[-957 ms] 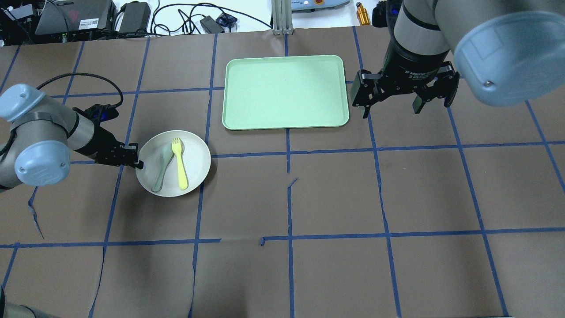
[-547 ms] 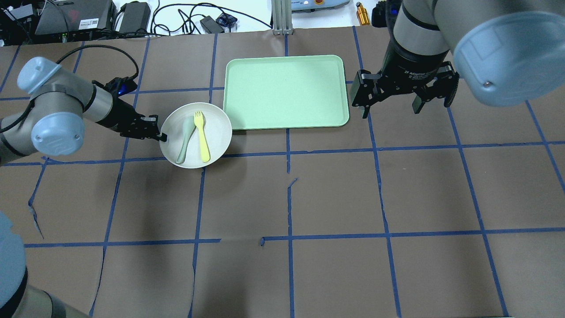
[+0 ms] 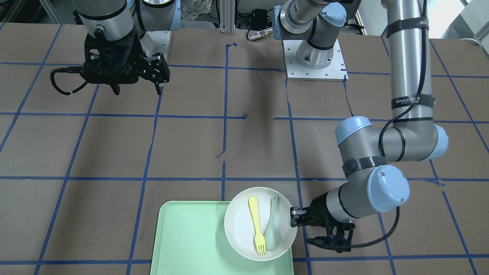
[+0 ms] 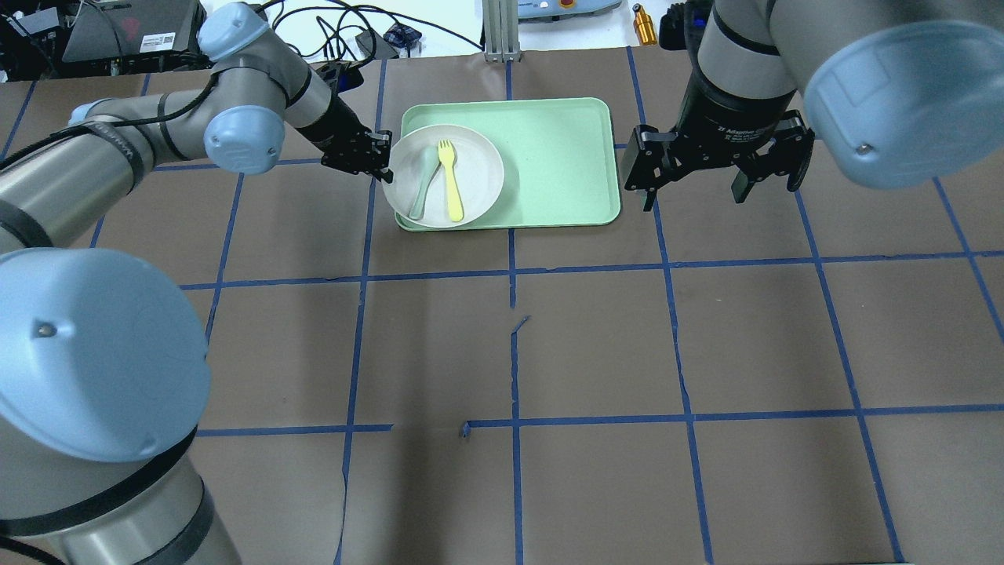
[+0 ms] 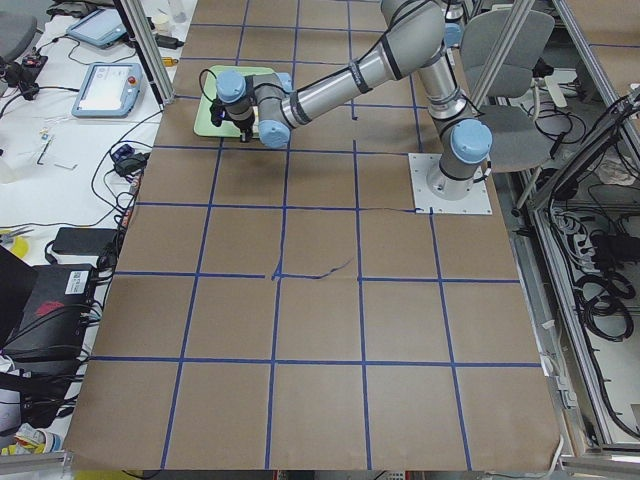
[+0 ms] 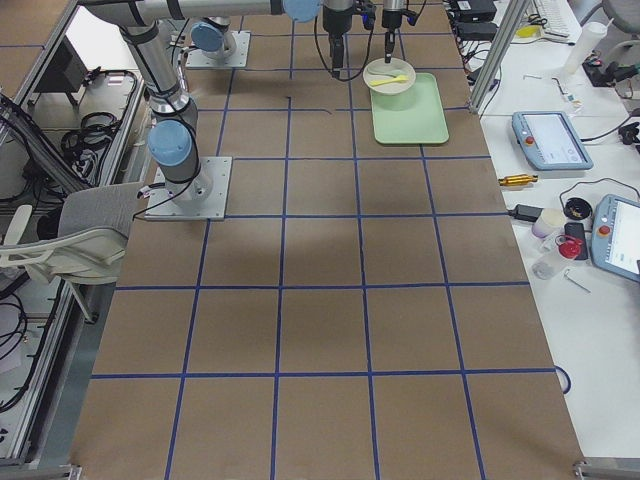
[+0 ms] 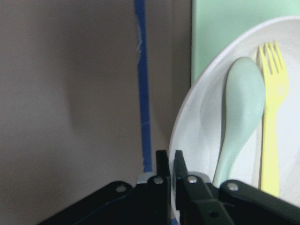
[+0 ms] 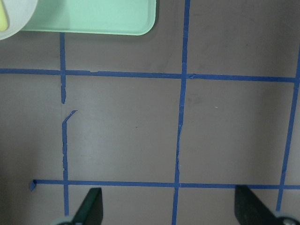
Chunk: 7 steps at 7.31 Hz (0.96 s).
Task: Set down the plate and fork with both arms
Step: 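Carry the plate with the left gripper onto the light green tray, then release the plate and raise the left gripper away from the tray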
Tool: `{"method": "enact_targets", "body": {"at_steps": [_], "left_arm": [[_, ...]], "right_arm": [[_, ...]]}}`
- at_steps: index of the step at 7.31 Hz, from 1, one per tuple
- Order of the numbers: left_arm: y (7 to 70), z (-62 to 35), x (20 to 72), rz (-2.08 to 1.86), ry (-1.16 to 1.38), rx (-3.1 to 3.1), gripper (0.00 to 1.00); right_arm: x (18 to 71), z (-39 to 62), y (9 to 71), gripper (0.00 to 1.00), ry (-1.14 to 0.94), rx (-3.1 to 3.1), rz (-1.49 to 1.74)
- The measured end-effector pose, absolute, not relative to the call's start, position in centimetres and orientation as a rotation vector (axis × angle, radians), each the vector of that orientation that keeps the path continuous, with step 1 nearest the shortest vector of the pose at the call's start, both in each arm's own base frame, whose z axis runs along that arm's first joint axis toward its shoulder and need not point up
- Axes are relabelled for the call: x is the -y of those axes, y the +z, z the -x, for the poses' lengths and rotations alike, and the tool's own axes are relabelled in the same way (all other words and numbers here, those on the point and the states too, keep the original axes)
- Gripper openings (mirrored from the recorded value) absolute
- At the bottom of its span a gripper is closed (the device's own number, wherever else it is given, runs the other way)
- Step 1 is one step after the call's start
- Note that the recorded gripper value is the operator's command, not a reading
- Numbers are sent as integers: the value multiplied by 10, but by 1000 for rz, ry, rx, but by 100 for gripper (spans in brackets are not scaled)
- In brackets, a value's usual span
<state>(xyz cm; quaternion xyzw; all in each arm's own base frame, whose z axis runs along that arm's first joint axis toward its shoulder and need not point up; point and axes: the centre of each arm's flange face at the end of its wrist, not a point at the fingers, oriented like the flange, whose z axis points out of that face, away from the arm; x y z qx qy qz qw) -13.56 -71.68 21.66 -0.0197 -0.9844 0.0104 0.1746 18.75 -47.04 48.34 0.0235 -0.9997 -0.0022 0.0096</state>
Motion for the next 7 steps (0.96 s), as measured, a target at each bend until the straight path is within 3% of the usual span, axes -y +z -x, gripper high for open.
{"method": "enact_targets", "body": {"at_steps": [2, 3, 4, 7], "left_arm": [[199, 175, 746, 34, 29, 2793, 1], [193, 180, 752, 38, 29, 2794, 15], [189, 181, 754, 42, 27, 2794, 99], [198, 176, 747, 102, 22, 2833, 100]], "right_arm": [[470, -192, 483, 100, -4, 3120, -87], [470, -192, 483, 100, -2, 3120, -89], [470, -192, 483, 100, -1, 3120, -89], [470, -193, 483, 100, 0, 3120, -90]]}}
